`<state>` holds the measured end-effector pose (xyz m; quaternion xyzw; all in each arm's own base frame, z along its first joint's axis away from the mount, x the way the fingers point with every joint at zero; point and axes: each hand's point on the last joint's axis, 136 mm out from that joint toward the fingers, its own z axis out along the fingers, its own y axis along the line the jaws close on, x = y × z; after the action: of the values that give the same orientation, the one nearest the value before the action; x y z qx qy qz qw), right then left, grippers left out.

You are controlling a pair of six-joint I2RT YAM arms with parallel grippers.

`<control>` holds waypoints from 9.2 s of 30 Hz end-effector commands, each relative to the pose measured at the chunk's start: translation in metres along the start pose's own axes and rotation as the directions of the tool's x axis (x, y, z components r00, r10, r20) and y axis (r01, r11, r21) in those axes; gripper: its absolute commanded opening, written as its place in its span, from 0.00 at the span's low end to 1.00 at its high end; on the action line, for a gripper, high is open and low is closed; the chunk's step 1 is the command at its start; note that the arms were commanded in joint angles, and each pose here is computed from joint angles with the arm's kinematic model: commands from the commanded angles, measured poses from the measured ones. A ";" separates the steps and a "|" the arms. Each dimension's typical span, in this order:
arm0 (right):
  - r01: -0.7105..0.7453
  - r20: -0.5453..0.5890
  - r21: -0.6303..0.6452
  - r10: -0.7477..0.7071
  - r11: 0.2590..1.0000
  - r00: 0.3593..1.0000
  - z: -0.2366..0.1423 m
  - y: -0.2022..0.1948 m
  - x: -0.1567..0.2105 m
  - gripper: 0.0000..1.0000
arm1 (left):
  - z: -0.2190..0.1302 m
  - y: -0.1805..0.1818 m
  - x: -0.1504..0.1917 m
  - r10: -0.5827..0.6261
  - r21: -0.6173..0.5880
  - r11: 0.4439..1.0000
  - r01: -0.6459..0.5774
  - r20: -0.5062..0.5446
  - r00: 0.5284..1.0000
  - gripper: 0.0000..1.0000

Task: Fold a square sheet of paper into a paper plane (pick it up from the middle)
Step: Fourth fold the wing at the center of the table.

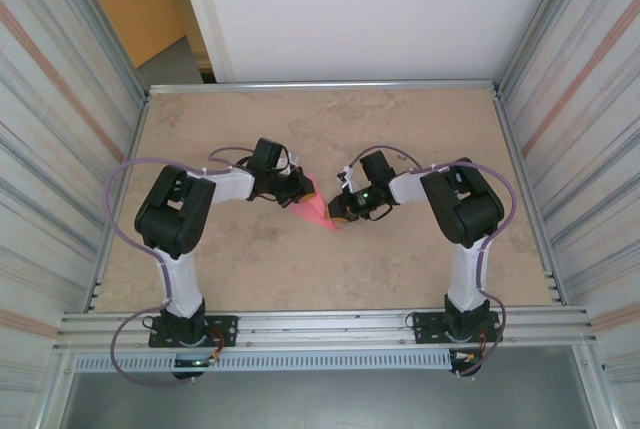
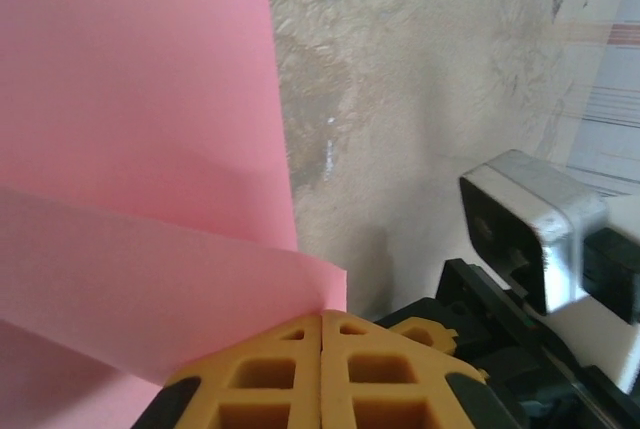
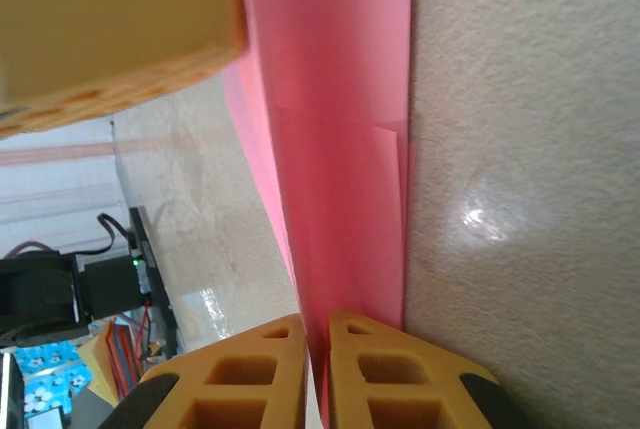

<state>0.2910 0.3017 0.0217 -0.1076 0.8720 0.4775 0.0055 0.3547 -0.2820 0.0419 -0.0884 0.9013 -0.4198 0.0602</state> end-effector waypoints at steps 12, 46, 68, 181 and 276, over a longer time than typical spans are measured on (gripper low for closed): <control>-0.071 -0.014 0.090 0.073 0.993 0.997 0.002 -0.023 0.006 0.14 | 0.008 0.011 0.000 0.008 -0.011 1.000 -0.009 -0.027 1.000 0.06; -0.114 0.016 0.159 0.113 0.981 0.993 0.000 -0.040 0.007 0.07 | -0.002 0.000 -0.001 0.047 0.047 0.998 -0.046 -0.006 0.999 0.10; -0.137 0.011 0.164 0.137 0.977 0.991 -0.002 -0.039 0.007 0.16 | 0.009 0.005 -0.008 0.026 0.029 0.999 -0.026 -0.016 1.000 0.08; 0.008 -0.051 0.369 0.012 0.929 0.999 -0.009 -0.025 0.024 0.22 | 0.029 0.047 0.011 -0.073 -0.115 0.992 0.059 -0.126 0.989 0.13; -0.024 0.059 0.230 0.011 0.973 0.998 -0.029 0.016 0.004 0.12 | 0.037 0.074 0.024 -0.126 -0.201 0.975 0.094 -0.157 0.979 0.09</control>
<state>0.2736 0.2726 0.0479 -0.0865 0.9219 0.3766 0.0266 0.3616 -0.2946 0.0199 -0.0627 0.9044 -0.4217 0.0137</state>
